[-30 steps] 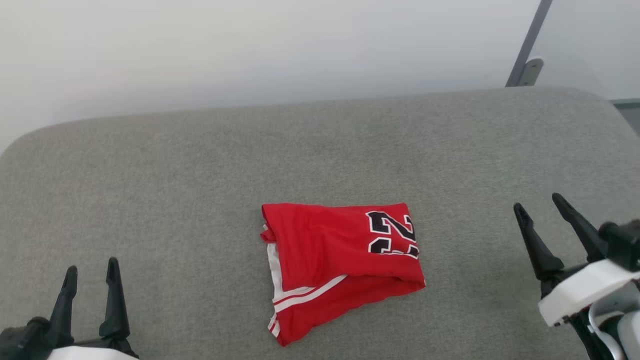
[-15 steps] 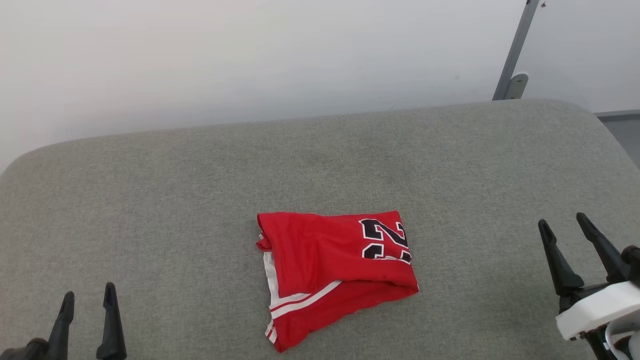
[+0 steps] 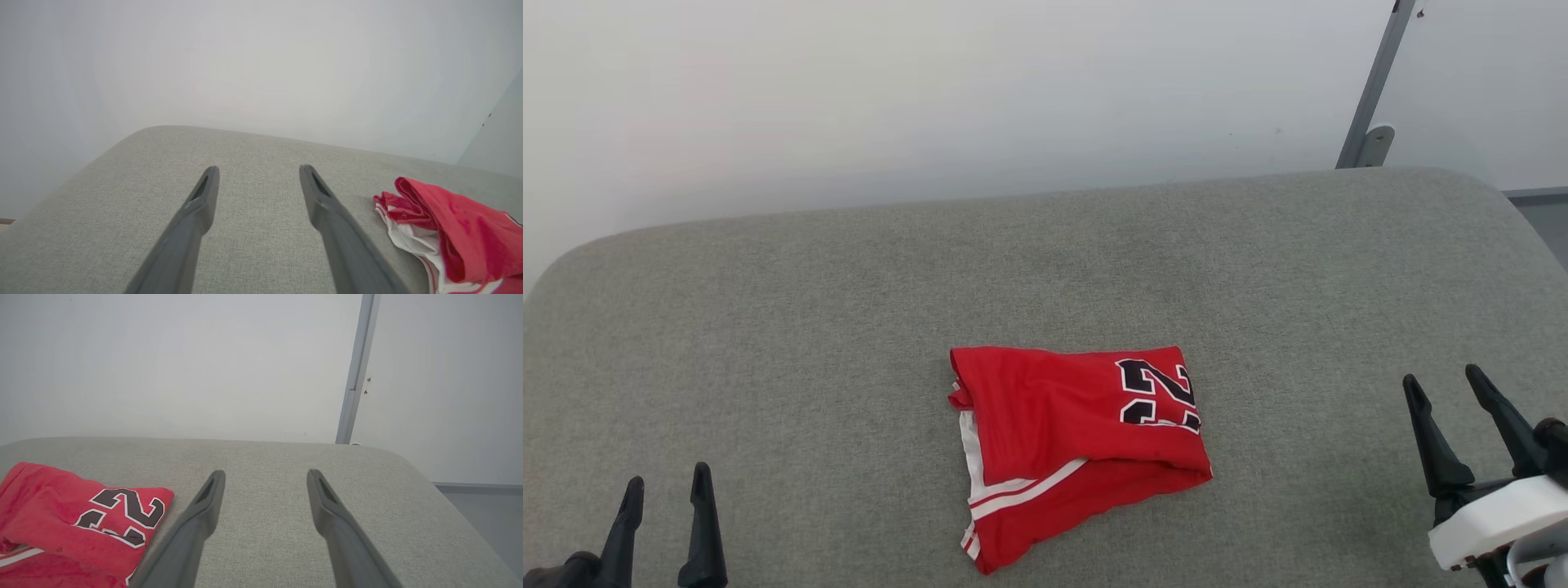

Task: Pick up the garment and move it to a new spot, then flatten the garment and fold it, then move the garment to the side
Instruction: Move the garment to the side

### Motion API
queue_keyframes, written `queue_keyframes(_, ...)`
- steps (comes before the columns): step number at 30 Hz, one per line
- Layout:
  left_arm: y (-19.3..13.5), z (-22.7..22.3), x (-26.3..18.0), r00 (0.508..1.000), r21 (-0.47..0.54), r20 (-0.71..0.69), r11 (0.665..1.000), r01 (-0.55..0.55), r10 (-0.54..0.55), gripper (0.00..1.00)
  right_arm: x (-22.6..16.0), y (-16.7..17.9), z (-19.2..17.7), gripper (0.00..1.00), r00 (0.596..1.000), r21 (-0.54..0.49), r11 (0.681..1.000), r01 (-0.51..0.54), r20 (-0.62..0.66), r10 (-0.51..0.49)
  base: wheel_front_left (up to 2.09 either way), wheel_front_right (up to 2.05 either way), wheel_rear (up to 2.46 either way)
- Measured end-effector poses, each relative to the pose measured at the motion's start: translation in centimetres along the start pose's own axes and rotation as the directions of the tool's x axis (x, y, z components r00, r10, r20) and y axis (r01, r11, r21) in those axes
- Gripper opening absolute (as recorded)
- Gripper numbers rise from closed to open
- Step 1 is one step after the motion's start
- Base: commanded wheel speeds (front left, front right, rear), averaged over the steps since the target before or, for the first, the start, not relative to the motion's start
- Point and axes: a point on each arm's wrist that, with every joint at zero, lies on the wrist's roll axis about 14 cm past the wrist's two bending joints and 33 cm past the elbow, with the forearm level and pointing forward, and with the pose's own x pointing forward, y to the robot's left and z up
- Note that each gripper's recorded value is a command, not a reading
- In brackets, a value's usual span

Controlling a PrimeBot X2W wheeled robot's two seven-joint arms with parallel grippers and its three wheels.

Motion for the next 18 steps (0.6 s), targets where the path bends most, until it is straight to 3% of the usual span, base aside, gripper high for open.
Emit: queue_keyframes(18,0.5,-0.3,-0.3,1.000,0.006,-0.012,1.000,-0.010,0.010,1.00,0.9,1.8,-0.5,1.00,0.999,0.015,0.999,-0.044,-0.007,0.044,0.00,0.00,0.00)
